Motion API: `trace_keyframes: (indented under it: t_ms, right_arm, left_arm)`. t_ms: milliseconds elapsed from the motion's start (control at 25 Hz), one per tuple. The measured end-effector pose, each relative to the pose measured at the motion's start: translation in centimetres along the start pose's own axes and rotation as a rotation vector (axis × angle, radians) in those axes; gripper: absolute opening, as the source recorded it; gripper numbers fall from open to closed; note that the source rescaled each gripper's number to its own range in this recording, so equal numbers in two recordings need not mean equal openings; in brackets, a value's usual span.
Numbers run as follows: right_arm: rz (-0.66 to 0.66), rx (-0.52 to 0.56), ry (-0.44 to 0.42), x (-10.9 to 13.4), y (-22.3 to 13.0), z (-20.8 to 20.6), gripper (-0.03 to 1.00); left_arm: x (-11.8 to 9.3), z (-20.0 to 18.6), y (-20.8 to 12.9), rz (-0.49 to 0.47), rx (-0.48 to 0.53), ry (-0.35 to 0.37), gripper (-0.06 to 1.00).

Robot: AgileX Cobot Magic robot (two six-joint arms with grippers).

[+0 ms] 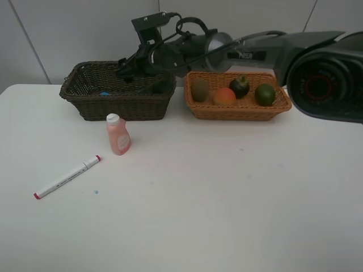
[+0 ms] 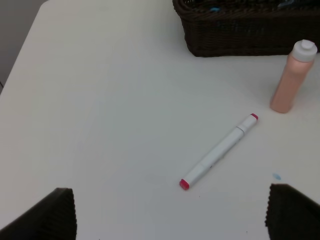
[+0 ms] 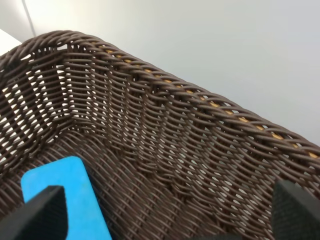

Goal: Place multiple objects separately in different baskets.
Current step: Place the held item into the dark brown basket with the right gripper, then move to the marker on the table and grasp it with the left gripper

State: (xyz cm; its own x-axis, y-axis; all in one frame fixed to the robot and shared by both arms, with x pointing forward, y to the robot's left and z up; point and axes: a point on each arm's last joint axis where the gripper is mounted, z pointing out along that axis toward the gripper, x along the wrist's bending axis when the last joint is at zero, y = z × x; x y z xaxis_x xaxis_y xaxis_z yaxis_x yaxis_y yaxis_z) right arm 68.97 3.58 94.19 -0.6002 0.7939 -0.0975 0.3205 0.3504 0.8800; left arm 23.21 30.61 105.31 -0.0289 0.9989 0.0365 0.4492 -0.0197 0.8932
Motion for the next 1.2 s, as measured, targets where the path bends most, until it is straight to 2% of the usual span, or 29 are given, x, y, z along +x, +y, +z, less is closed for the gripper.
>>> trace_keyframes:
  t_ms: [480, 640, 880, 1200]
  right_arm:
    - [0.0, 0.001, -0.002, 0.0, 0.1, -0.1, 0.99]
    - [-0.025, 0.056, -0.036, -0.5, 1.3, -1.5, 0.99]
    - [-0.06, 0.163, -0.123, -2.0, 5.3, -6.5, 0.99]
    - [-0.056, 0.121, -0.177, -3.3, 11.2, -14.6, 0.99]
  left_arm:
    - [0.0, 0.0, 0.0, 0.0, 0.0, 0.0, 1.0]
    - [0.0, 0.0, 0.0, 0.0, 0.0, 0.0, 1.0]
    - [0.0, 0.0, 0.0, 0.0, 0.0, 0.0, 1.0]
    - [0.0, 0.0, 0.0, 0.0, 0.0, 0.0, 1.0]
